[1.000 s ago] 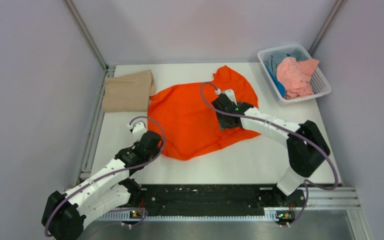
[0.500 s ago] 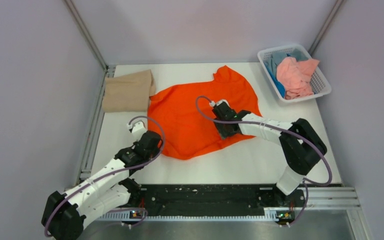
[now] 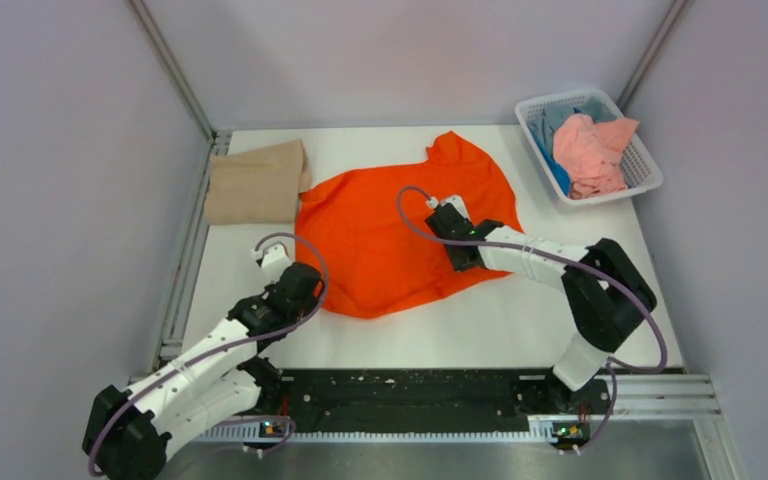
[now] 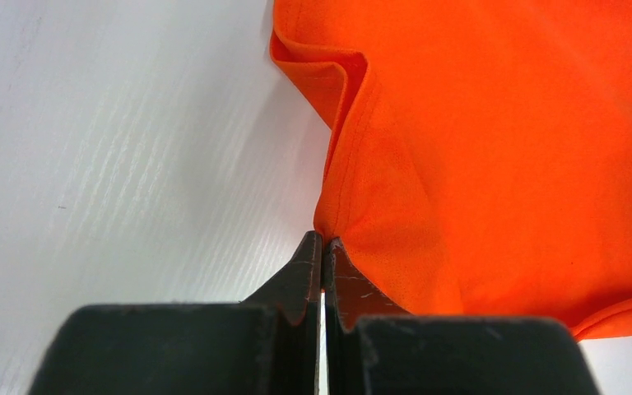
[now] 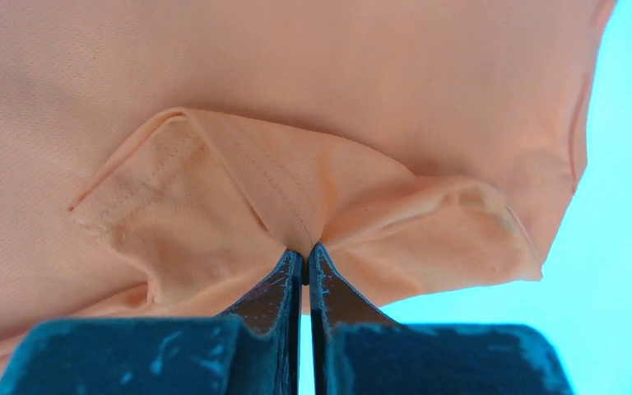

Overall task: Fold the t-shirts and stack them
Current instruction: Grab the side of the flattened tshirt closest away from the robot with both arms

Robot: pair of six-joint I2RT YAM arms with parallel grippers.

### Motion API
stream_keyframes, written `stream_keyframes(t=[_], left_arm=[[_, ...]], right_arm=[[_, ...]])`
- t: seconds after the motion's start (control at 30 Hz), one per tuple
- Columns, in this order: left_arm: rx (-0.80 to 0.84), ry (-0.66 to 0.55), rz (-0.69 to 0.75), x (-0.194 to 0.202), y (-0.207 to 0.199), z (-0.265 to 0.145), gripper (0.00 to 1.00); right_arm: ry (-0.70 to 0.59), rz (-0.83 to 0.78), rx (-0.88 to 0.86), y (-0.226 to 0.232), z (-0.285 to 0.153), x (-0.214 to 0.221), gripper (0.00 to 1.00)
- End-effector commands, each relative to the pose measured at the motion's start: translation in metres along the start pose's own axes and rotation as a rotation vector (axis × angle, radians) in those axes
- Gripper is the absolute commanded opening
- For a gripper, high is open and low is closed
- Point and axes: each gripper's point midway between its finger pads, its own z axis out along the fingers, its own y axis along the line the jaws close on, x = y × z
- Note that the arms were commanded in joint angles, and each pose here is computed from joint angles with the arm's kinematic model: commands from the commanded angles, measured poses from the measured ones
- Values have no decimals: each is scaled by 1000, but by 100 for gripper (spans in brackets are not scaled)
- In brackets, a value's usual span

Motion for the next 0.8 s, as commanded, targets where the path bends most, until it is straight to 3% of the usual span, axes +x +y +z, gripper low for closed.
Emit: stream_keyframes(t=[0.0,0.2,0.33,0.43,0.6,0.77], left_arm=[[6,-47,-59,-16,-5,-7,0],[-37,3,-116,-1,11,-12,0],[-81,55,-144,14,28,-19,0],[-113,58,-160,19,42,-22,0],[-85,34,-214,16,44,-28,0],[-85,38,-232,17,49,-34,0]], right_arm=[[-64,156,46,-28,-40,-2,0],[61,271,-134,-17,-89,85,0],[133,284,-130,-21,-119,138,0],[149,281,-204,-4,-139,150,0],[235,250,-66,-15,-144,184,0],[244,220,-74,-11,-148,190,0]])
